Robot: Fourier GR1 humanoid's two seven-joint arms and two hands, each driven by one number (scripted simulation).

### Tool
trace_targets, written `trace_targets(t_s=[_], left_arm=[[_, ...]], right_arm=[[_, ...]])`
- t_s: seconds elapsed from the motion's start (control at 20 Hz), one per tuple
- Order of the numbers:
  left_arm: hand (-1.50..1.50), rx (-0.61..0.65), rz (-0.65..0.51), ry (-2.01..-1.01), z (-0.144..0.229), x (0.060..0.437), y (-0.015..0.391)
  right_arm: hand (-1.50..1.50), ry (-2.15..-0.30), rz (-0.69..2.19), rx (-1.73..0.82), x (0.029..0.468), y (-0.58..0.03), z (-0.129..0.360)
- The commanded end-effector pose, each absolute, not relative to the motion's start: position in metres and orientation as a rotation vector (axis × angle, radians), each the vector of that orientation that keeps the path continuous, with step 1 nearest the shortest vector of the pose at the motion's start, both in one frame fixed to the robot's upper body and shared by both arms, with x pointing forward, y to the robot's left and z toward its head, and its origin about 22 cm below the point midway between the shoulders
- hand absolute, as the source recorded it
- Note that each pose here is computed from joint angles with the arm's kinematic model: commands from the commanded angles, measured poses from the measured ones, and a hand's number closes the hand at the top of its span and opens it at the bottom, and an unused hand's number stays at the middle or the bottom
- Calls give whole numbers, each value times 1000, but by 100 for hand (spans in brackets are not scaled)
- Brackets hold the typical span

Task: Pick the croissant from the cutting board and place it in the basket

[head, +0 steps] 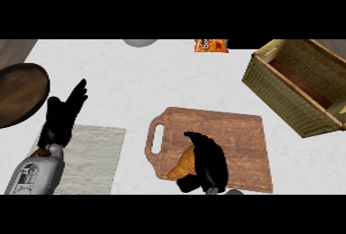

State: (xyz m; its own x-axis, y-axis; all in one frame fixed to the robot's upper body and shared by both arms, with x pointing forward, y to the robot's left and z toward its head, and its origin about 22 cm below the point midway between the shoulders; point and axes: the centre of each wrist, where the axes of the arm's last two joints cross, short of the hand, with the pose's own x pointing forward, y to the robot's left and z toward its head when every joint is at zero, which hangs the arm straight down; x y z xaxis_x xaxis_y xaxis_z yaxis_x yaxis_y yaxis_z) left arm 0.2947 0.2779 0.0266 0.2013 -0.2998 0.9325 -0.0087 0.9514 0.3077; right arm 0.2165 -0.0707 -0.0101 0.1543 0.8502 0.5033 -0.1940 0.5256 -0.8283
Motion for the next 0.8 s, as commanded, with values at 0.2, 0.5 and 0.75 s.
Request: trace_targets(t_s=[0.2, 0.5, 0.75], left_arm=[[0, 265, -213, -1351, 26, 286, 276], [0, 258, -215, -1352, 30, 299, 278], [0, 265, -229, -1348, 28, 293, 276]], right_arm=[[150, -1207, 983, -819, 234, -78, -28], [150, -1250, 1477, -758, 222, -95, 1], [150, -1301, 1769, -692, 238, -124, 34]])
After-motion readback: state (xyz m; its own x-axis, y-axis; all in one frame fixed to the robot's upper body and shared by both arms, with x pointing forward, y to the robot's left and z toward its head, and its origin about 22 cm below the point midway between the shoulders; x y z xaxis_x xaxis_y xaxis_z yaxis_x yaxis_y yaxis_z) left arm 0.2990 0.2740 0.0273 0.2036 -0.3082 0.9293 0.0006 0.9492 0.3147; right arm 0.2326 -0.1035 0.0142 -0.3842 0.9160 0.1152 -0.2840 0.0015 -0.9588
